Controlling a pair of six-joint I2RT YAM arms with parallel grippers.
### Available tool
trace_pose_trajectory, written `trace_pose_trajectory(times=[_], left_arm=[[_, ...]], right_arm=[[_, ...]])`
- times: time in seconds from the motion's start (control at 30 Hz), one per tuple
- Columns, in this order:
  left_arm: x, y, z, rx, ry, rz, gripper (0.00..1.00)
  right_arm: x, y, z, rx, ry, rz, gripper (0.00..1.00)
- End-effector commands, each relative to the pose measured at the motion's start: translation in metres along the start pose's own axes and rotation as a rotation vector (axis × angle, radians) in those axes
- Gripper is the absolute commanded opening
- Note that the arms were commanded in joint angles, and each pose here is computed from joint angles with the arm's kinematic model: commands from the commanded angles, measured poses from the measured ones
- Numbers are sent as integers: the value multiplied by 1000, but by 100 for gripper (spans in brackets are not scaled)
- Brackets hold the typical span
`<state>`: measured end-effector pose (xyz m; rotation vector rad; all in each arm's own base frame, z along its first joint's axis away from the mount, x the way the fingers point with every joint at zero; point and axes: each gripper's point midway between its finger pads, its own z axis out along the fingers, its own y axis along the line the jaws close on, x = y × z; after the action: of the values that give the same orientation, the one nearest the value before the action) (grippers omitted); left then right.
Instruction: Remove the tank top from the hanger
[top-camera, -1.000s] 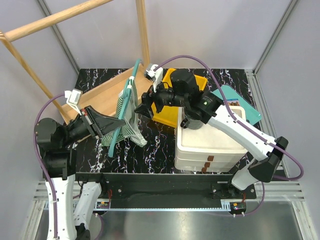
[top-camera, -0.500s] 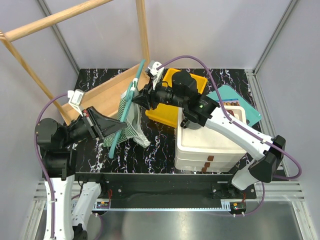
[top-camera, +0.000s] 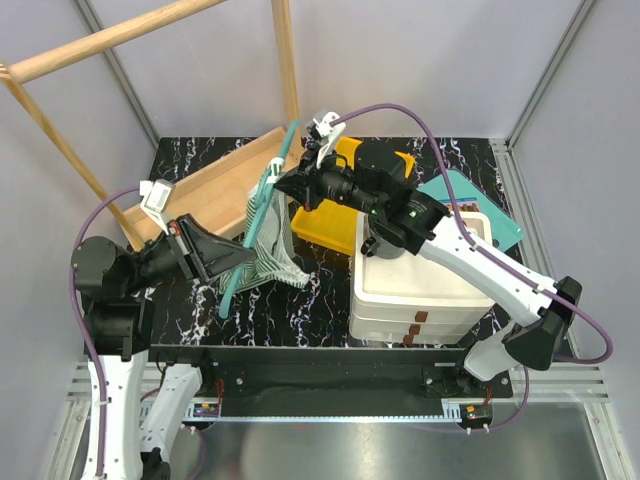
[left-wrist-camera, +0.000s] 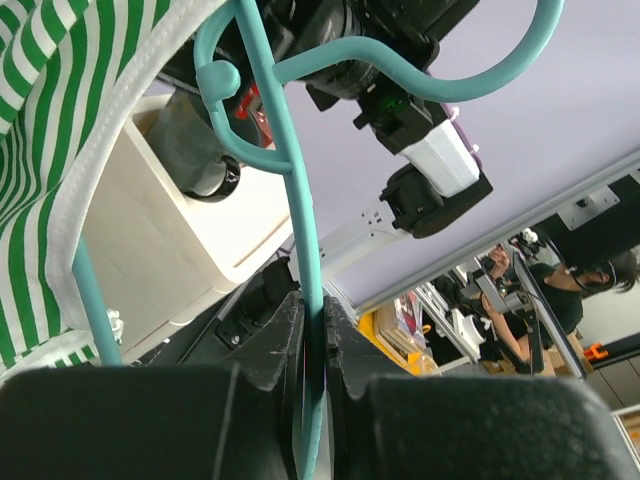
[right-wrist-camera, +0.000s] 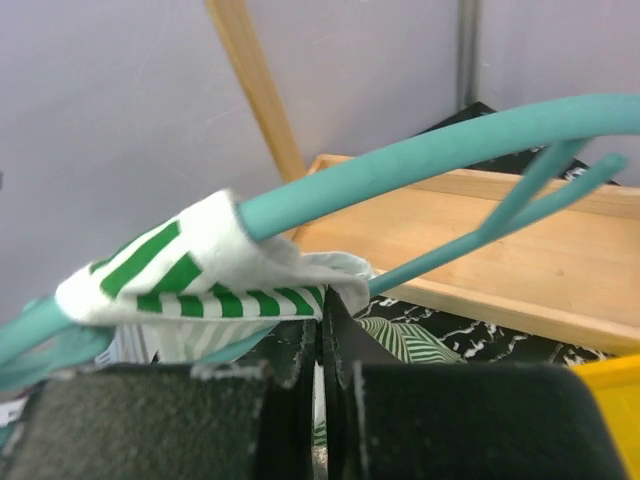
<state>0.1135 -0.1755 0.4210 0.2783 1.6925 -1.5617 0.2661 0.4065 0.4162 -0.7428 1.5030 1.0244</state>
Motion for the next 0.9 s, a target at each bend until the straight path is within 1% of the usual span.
trace_pose_trajectory(times=[0.0, 0.07, 0.1, 0.13, 0.2, 0.23, 0.3, 0.33, 0.57, 0.67, 0.7, 0.83, 0.87], left_arm=[[2, -18, 0, 60, 38, 86, 0], [6, -22, -1, 74, 54, 101, 0], [7, -22, -1, 77, 59, 100, 0], [9, -25, -1, 85, 67, 106, 0], [12, -29, -3, 95, 76, 125, 0], [14, -32, -3, 106, 86, 141, 0], [16, -37, -5, 114, 91, 154, 0], [17, -39, -6, 119, 93, 161, 0], [18, -50, -9, 126, 96, 189, 0], [20, -56, -11, 133, 98, 215, 0], [21, -58, -12, 137, 102, 220, 0], [20, -61, -14, 134, 94, 248, 0], [21, -59, -14, 119, 96, 235, 0]], right_arm=[[-70, -16, -23, 181, -179, 54, 0], [-68, -30, -24, 259, -161, 70, 0], [-83, -38, -28, 307, -193, 85, 0], [-75, -47, -25, 340, -158, 99, 0], [-85, -63, -30, 380, -158, 152, 0], [-82, -72, -26, 395, -146, 170, 0], [-84, -81, -28, 396, -143, 224, 0], [-84, -95, -30, 419, -144, 239, 0], [-78, -133, -34, 483, -126, 299, 0], [-79, -144, -31, 490, -119, 335, 0], [-72, -149, -29, 502, -99, 344, 0], [-68, -153, -29, 496, -73, 356, 0], [-63, -156, -31, 505, -63, 360, 0]])
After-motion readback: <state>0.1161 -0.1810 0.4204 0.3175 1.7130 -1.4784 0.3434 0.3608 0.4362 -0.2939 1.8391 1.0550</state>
